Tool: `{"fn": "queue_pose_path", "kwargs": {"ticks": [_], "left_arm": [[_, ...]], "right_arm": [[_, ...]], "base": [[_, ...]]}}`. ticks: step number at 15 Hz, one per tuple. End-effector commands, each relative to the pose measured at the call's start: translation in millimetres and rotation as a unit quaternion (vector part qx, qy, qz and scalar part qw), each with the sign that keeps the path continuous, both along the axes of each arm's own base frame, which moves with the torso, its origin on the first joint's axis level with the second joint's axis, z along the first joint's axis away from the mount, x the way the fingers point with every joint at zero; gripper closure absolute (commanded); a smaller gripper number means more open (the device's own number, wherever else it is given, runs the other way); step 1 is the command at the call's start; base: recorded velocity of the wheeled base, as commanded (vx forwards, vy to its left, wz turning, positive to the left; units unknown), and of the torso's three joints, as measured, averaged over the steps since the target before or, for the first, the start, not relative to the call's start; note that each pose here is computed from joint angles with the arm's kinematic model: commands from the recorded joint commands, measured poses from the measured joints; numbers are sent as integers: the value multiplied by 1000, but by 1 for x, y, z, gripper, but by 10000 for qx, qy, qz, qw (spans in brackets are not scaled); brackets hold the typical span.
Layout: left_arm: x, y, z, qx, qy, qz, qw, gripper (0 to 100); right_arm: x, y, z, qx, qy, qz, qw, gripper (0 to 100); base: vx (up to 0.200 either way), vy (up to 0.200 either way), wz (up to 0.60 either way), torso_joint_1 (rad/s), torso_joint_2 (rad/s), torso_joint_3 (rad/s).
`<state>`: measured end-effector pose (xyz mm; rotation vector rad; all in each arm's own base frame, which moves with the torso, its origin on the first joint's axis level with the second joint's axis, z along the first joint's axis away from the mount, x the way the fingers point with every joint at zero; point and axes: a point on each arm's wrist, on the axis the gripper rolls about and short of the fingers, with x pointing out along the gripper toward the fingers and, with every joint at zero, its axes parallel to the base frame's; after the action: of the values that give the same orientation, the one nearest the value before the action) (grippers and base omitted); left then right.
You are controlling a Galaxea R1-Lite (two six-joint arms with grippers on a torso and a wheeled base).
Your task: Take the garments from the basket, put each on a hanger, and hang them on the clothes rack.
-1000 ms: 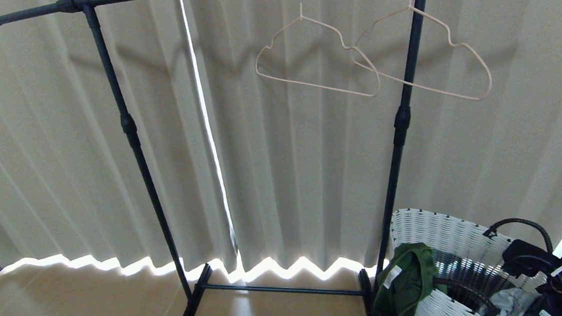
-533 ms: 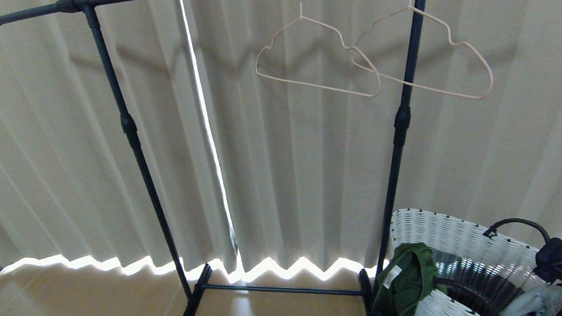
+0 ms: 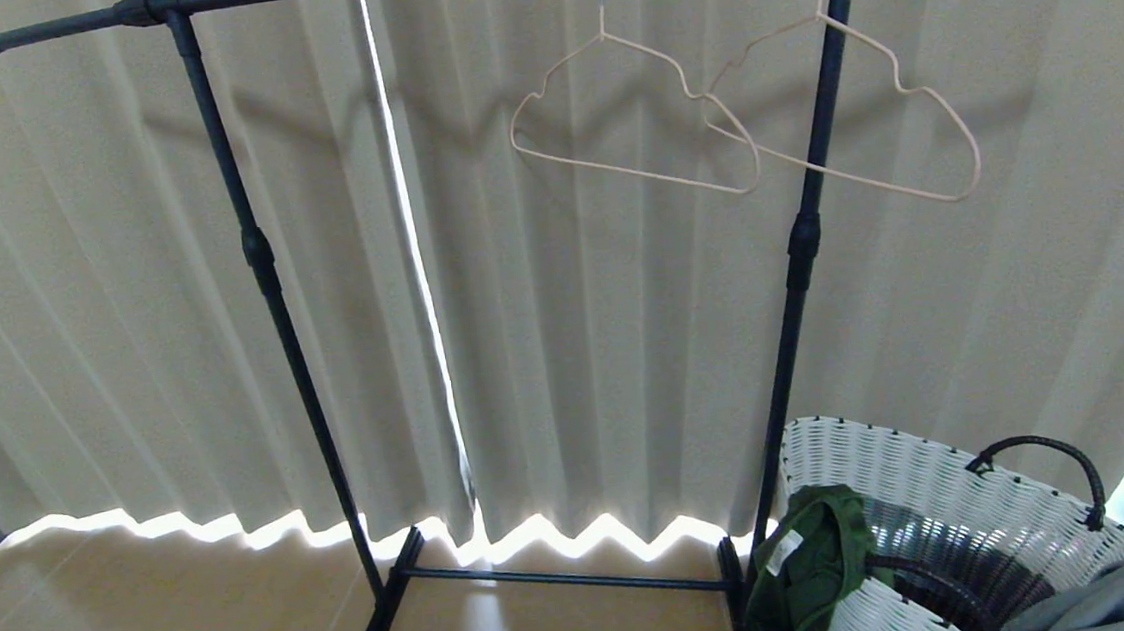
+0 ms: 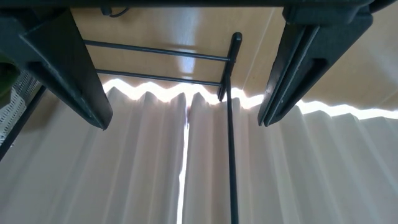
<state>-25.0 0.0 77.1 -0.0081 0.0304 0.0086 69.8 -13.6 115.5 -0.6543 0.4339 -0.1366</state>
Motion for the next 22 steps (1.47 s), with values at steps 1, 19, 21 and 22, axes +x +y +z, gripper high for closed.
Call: {"fn": "queue_pose_path", "kwargs": {"ticks": [1,19,21,22], "left_arm": [[0,0,0,-6,1,4,10000,0],[0,0,0,10,9,3,10000,0],[0,0,0,17,9,-20,10000,0],[0,0,0,25,9,-20,10000,0]], "right_arm": [[-6,1,3,-38,-255,8,9997,100],[-7,1,3,155,-316,-44,9994,100],[-7,1,3,155,-316,-44,9994,100],[-7,1,3,155,-316,-44,9994,100]], "base": [[0,0,-600,7,2,-2],[-89,0,-67,2,2,0],[0,0,0,0,0,0],[0,0,0,0,0,0]]}}
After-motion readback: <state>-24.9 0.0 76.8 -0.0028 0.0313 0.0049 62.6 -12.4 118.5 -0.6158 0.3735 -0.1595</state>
